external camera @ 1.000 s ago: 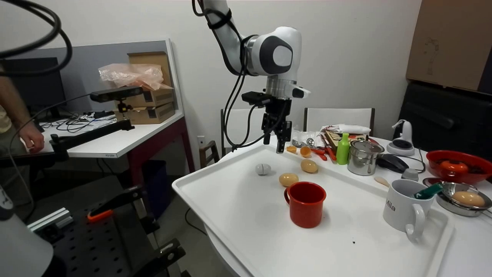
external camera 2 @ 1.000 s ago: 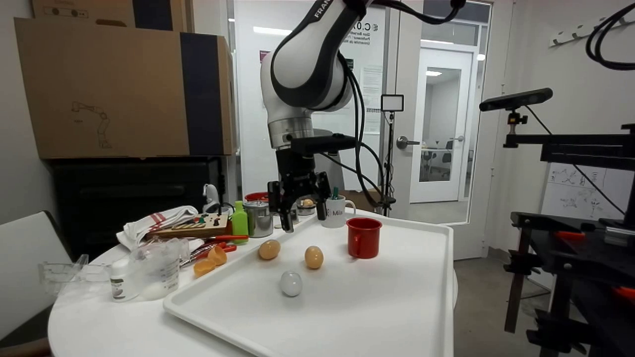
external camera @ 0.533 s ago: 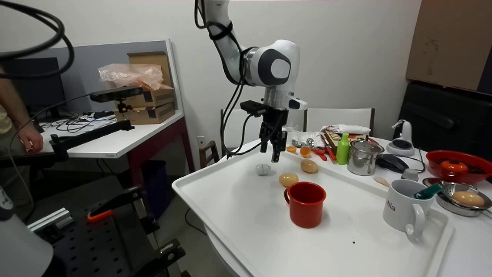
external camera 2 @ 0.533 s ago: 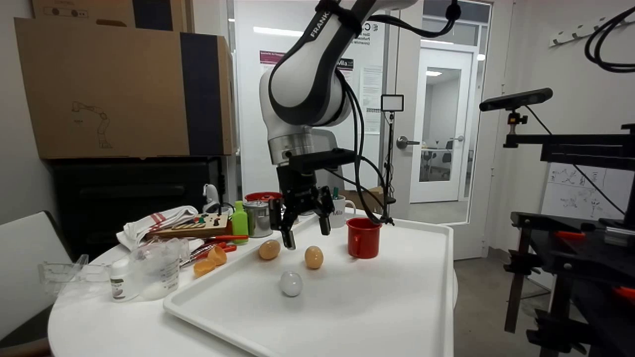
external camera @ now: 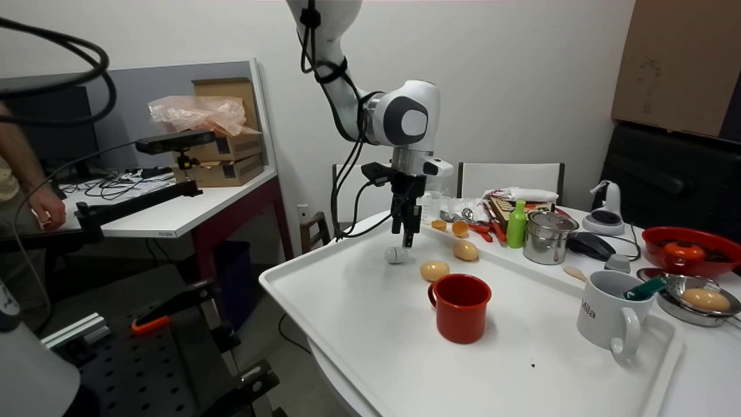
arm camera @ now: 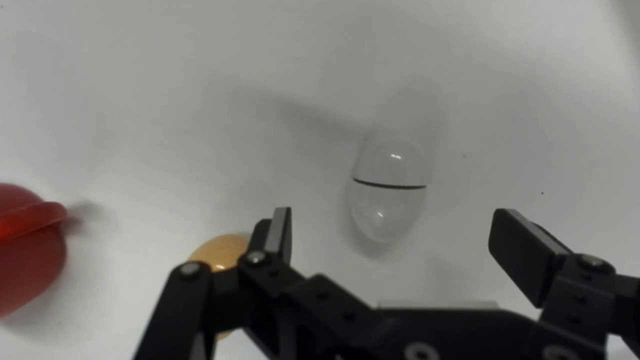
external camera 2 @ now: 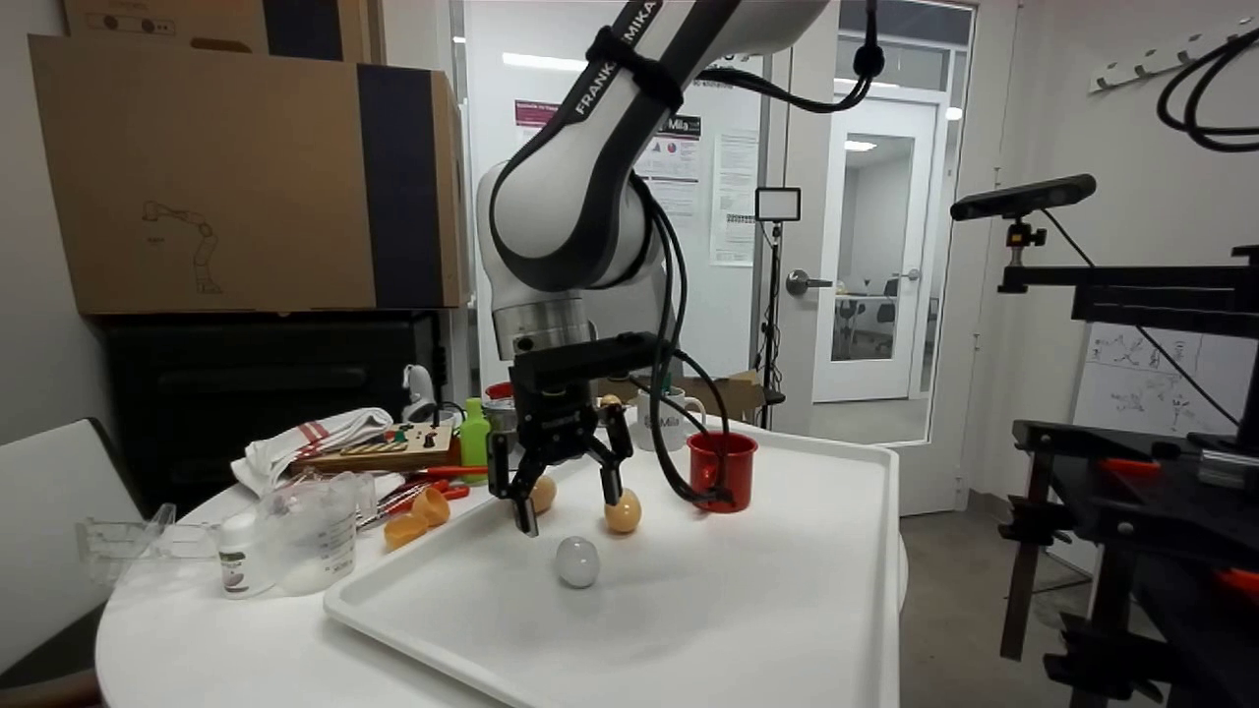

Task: Put the egg inside the red cup.

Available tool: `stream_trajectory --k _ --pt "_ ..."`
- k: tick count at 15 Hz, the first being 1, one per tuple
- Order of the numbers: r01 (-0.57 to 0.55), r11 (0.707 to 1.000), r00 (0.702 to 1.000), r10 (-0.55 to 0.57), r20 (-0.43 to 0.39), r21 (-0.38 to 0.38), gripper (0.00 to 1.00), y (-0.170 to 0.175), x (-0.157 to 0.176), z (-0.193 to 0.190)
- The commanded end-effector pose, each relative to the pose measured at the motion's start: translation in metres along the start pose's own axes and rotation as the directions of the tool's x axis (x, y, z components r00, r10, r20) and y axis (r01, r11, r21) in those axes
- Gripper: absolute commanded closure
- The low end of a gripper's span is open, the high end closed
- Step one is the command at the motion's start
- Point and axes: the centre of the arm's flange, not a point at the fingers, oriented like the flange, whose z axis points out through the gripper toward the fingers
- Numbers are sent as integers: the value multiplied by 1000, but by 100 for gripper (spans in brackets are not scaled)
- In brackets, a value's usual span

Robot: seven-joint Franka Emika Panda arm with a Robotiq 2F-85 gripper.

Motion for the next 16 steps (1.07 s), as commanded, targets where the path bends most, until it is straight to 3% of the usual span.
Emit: stream_trajectory --k 1,10,11,12,14,15,16 --pt "-87 996 995 87 -44 4 0 -10 16 4" --pt "-130 990 989 126 78 55 0 -9 18 44" --pt "-135 989 988 130 82 60 6 -9 18 47" --pt "-141 988 987 135 87 67 1 -9 18 48" --pt "-153 985 985 146 94 77 13 -8 19 50" --pt "-159 984 984 151 95 82 32 -6 20 50" --pt "-162 983 983 154 96 85 35 -6 21 50"
